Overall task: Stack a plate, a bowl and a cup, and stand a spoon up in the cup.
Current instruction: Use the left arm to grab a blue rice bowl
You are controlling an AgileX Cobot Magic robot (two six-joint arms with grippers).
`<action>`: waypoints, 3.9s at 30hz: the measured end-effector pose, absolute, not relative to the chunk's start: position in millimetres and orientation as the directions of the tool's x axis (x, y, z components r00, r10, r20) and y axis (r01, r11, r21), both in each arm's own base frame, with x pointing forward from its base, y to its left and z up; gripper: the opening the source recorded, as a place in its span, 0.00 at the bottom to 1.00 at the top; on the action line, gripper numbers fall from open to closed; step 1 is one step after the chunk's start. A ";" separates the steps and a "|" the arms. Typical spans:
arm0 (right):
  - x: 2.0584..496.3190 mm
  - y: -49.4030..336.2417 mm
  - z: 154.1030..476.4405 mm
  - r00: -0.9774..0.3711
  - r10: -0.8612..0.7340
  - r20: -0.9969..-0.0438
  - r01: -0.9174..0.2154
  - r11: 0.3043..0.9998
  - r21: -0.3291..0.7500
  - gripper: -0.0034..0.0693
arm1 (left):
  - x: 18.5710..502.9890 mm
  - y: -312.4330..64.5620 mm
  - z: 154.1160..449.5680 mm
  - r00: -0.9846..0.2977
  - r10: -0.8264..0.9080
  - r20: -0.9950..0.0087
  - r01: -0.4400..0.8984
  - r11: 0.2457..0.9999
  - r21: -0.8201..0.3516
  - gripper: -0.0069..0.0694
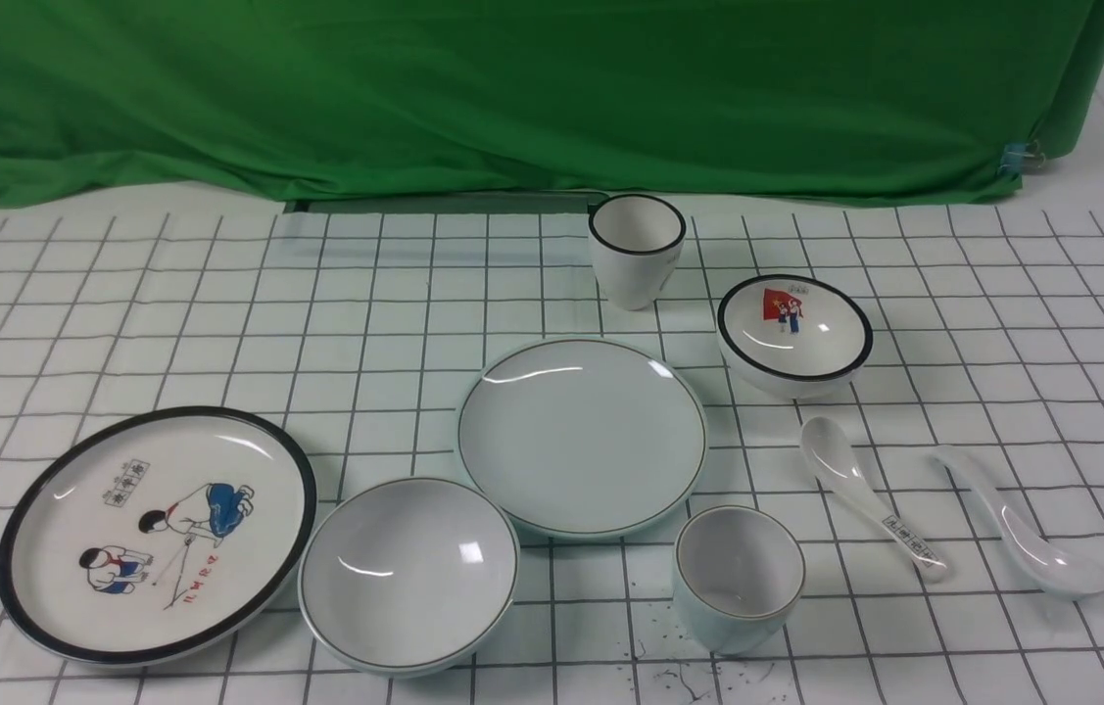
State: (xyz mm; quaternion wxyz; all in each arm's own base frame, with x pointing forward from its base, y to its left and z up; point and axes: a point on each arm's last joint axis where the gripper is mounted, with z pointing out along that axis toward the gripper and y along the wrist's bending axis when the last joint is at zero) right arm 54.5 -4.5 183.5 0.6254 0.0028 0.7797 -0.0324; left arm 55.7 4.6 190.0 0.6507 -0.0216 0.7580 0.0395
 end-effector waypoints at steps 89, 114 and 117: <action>172.8 111.7 318.4 -0.523 -0.713 -0.468 -0.763 0.636 -0.116 0.09 | 271.7 -113.1 198.8 -0.903 0.320 -0.286 0.350 0.935 -0.059 0.73; 176.5 110.9 319.9 -0.489 -0.727 -0.482 -0.764 0.624 -0.165 0.11 | 318.7 -122.6 256.5 -0.838 0.396 -0.375 0.406 0.912 0.055 0.08; 177.4 109.9 320.0 -0.482 -0.734 -0.479 -0.763 0.621 -0.183 0.11 | 332.9 -134.0 290.4 -0.786 0.381 -0.487 0.431 0.902 0.011 0.08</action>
